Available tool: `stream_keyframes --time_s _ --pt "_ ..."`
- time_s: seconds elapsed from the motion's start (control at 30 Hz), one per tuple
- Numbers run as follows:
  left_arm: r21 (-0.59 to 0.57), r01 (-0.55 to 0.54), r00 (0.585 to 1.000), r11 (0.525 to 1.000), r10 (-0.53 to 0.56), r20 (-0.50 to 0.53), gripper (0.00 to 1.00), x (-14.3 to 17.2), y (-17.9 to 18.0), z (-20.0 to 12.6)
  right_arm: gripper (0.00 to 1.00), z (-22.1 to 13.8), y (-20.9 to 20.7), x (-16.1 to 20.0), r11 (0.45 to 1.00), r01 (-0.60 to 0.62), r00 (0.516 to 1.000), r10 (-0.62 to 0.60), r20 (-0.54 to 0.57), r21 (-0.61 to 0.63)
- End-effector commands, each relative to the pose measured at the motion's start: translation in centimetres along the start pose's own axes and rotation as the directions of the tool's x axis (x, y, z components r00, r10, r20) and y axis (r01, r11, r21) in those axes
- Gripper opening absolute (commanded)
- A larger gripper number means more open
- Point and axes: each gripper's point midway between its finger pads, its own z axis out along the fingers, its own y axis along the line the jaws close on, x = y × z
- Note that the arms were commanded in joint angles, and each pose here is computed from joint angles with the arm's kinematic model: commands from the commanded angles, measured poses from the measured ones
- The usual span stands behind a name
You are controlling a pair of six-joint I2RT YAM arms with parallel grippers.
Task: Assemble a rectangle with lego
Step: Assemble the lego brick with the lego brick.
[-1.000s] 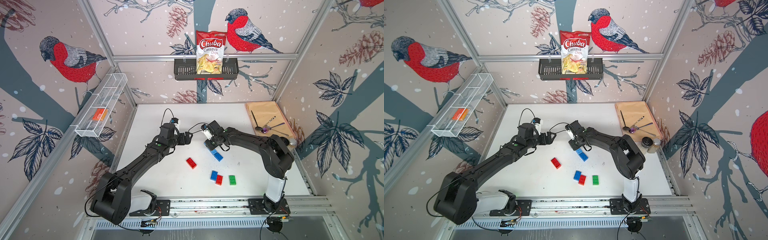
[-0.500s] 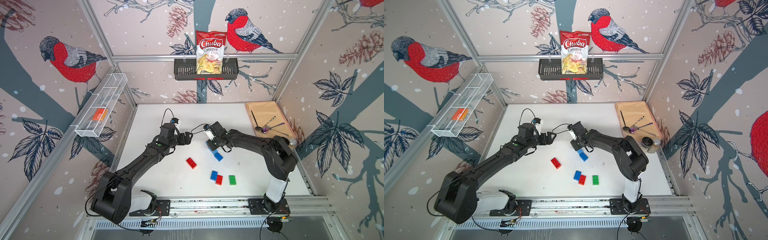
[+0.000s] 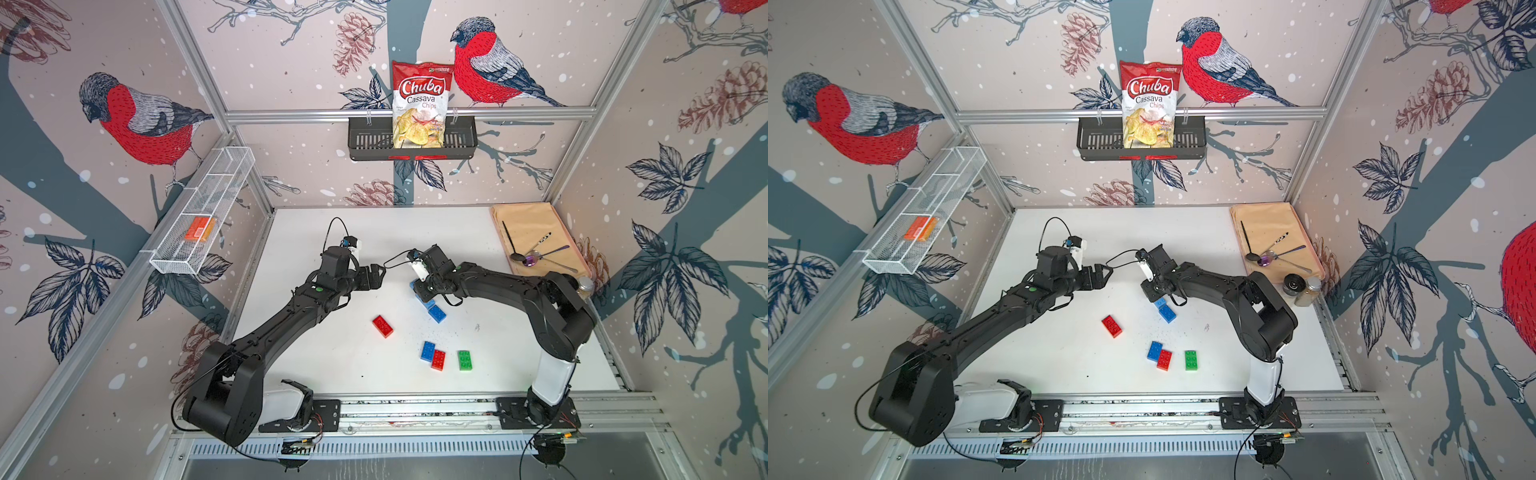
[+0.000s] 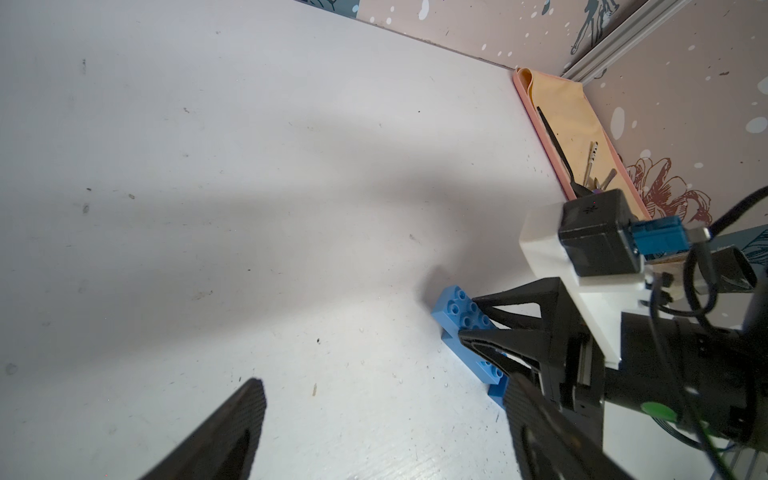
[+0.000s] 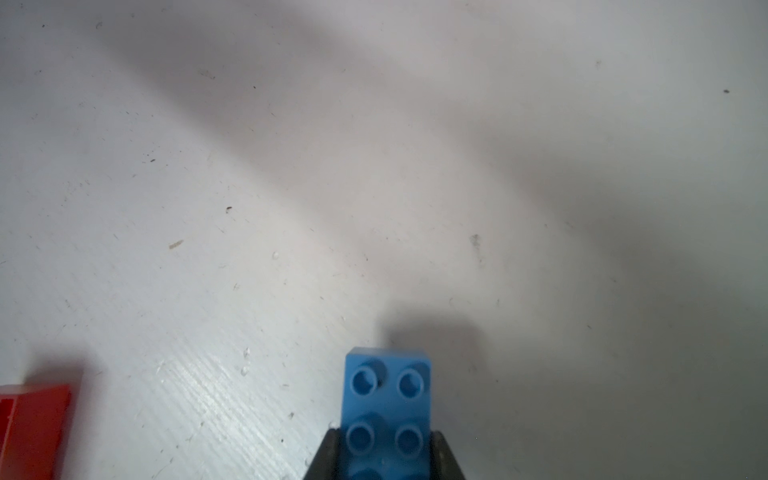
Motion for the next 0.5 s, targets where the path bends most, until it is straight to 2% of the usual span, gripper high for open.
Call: stream_keyframes --time_s 0.0,0.3,0.47 --pt "0.020 -0.024 0.998 1.000 0.023 0.053 0.90 -1.4 -0.6 -0.1 0.12 0.6 0.0 2.4 1.000 -0.008 0.997 0.008 -0.080 -0.002" --pt "0.018 -0.021 0.999 1.000 0.021 0.049 0.90 -1.3 -0.5 0.0 0.13 1.0 0.0 3.4 1.000 -0.018 0.995 0.018 -0.098 -0.001" --pt "0.020 -0.020 0.999 1.000 0.020 0.049 0.90 -1.4 -0.6 0.0 0.36 0.1 -0.2 1.8 1.000 -0.023 0.998 0.024 -0.050 0.012"
